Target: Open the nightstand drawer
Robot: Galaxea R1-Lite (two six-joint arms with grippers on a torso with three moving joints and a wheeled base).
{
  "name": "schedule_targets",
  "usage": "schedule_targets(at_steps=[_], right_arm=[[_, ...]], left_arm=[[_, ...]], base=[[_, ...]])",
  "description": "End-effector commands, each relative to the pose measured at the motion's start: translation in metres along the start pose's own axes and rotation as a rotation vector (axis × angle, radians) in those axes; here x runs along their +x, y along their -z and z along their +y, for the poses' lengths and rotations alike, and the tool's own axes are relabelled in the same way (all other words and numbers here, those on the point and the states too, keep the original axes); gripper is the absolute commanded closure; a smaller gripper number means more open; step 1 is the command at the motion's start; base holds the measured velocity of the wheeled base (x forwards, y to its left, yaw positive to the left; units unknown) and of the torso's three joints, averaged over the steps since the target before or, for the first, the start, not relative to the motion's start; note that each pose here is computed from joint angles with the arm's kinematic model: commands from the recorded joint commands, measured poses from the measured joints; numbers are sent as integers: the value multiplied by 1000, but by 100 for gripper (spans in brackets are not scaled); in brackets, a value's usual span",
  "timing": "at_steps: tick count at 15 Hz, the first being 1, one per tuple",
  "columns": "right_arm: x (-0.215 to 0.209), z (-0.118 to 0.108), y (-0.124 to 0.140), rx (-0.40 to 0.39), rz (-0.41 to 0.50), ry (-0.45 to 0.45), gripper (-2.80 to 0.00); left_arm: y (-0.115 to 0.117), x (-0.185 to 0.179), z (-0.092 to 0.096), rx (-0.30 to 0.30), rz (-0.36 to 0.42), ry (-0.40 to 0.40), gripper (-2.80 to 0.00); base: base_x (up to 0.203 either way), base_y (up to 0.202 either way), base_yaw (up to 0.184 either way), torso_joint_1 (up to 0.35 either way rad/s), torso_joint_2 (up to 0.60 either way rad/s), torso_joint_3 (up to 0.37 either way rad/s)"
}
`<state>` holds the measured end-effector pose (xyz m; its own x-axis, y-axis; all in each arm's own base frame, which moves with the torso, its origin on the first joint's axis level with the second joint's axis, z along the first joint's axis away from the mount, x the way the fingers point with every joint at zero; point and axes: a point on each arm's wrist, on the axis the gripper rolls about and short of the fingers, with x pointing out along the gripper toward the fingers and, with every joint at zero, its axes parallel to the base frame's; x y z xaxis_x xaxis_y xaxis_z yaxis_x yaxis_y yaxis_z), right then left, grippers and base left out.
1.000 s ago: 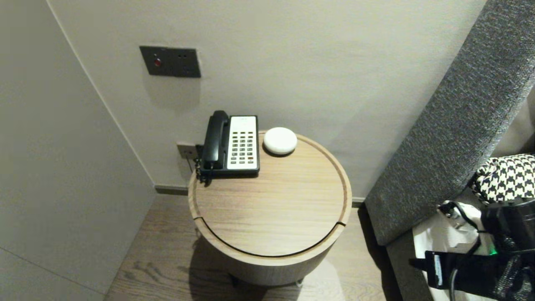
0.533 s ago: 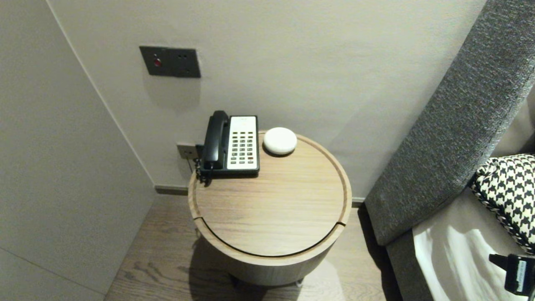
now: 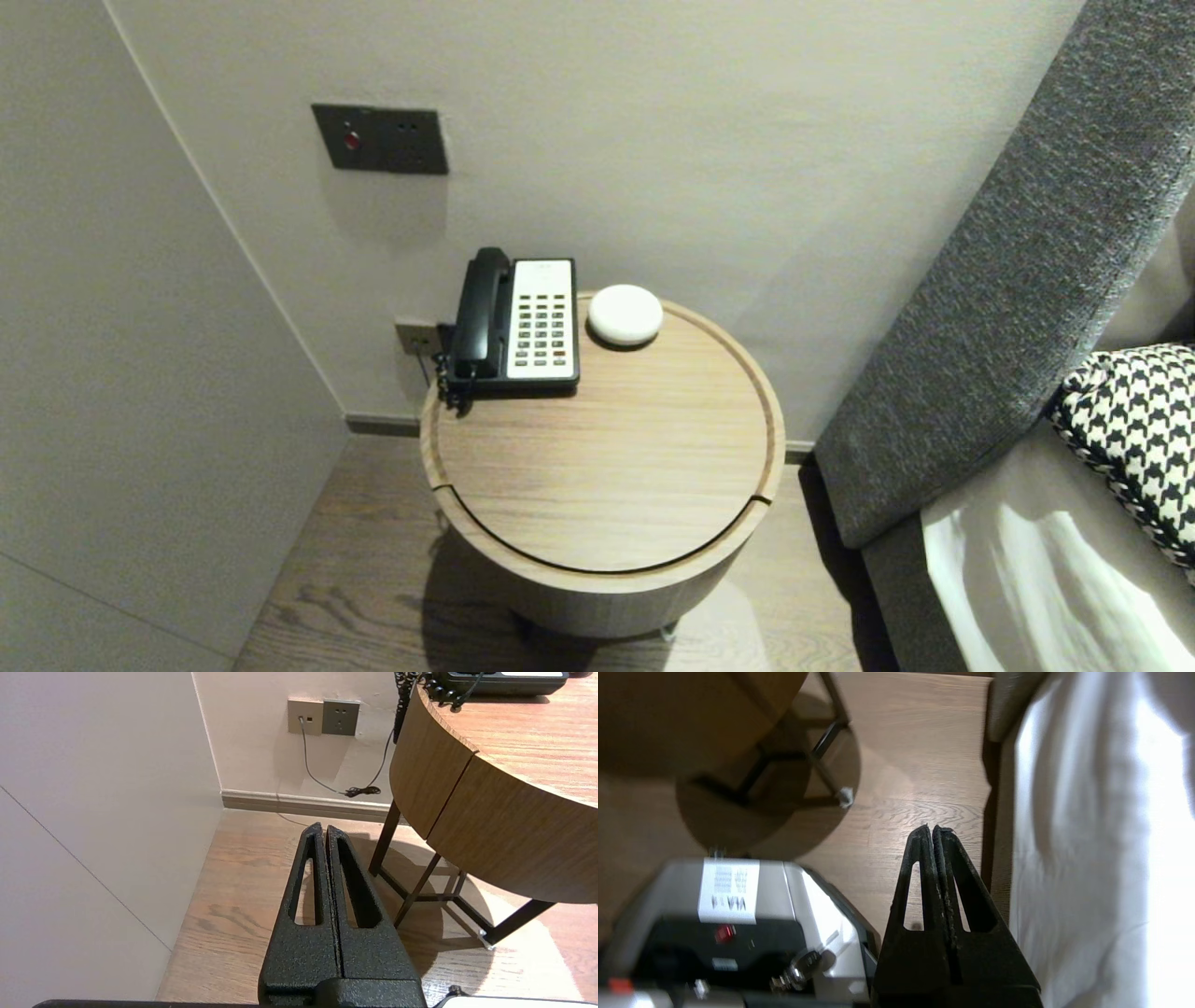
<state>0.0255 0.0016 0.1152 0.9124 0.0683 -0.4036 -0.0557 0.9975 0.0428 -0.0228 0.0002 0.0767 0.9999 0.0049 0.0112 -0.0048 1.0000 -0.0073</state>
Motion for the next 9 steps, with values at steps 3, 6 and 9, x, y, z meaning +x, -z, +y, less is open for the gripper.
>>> schedule_targets(at_steps=[3,6,9], right_arm=[[-11,-2,37,-38,-116,-18,0],[-8,-2,44,-32,-181,-10,0],[-8,-2,43,-33,-201,-9,0]], left_arm=[[0,0,0,0,-1,0,0],[0,0,0,-1,-1,0,0],[0,0,0,0,-1,0,0]], base=[[0,0,0,0,0,0],[0,0,0,0,0,0],[0,0,0,0,0,0]])
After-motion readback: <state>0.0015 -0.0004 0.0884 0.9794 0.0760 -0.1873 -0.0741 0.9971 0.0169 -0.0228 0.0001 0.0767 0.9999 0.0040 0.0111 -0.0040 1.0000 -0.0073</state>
